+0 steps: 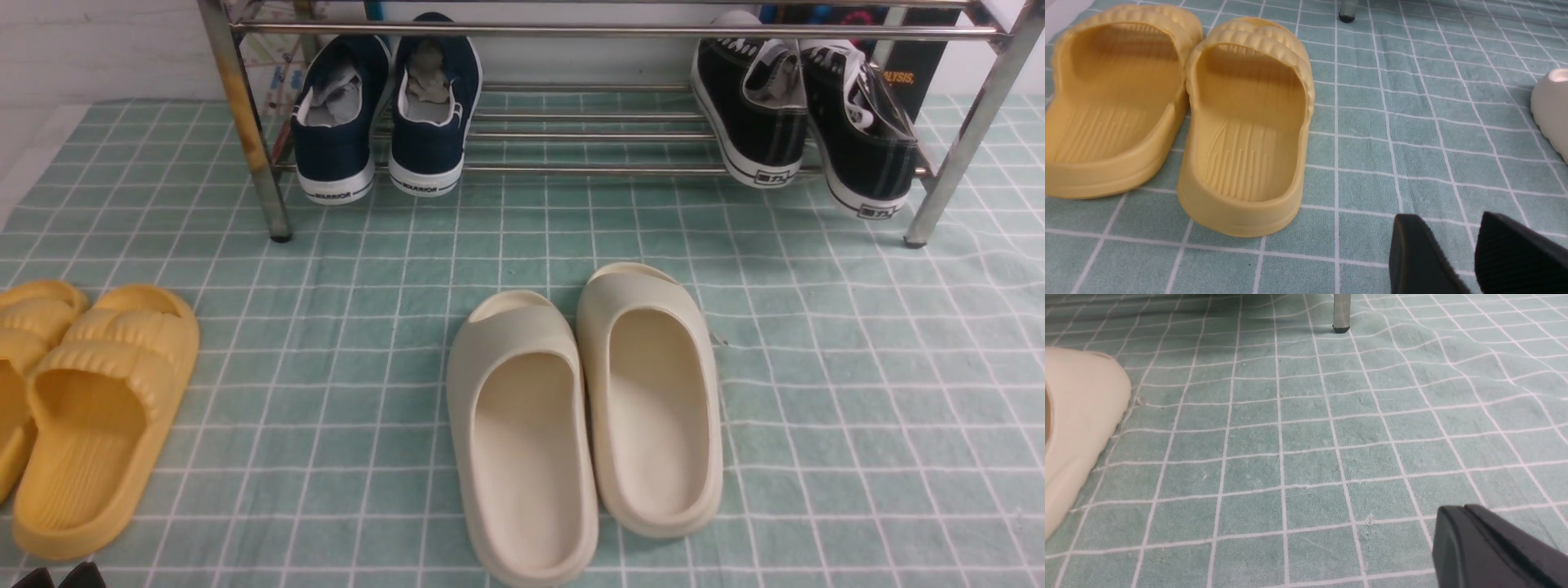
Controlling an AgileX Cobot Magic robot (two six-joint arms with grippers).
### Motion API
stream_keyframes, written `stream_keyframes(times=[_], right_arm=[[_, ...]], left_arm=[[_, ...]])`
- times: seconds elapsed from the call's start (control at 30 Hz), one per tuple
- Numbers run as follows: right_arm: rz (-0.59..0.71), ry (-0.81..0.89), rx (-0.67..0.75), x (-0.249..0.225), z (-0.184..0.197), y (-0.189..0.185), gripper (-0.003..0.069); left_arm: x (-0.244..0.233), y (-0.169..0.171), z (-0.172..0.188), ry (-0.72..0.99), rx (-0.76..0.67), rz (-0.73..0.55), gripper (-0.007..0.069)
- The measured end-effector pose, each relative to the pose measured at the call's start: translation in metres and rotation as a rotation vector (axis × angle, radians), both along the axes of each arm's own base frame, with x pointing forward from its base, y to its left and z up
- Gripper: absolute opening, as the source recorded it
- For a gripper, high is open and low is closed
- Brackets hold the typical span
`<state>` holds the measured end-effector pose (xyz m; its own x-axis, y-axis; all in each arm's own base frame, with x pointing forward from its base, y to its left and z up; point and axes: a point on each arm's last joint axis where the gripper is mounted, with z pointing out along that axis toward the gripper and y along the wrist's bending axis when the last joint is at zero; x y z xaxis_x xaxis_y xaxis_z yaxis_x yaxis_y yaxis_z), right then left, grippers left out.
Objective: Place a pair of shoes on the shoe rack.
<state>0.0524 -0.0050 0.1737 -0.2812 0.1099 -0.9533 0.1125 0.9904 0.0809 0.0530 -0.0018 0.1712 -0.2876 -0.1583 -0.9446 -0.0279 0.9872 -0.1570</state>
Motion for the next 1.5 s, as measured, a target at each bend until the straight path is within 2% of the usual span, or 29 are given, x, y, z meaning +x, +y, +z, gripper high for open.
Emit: stream_keyframes(times=[1.5], right_arm=[[0.002,0.006,-0.007,-0.0003,0.0002,0.0,0.0021]], left_arm=[[0.0,0.0,0.0,0.0,0.0,0.0,0.0237]])
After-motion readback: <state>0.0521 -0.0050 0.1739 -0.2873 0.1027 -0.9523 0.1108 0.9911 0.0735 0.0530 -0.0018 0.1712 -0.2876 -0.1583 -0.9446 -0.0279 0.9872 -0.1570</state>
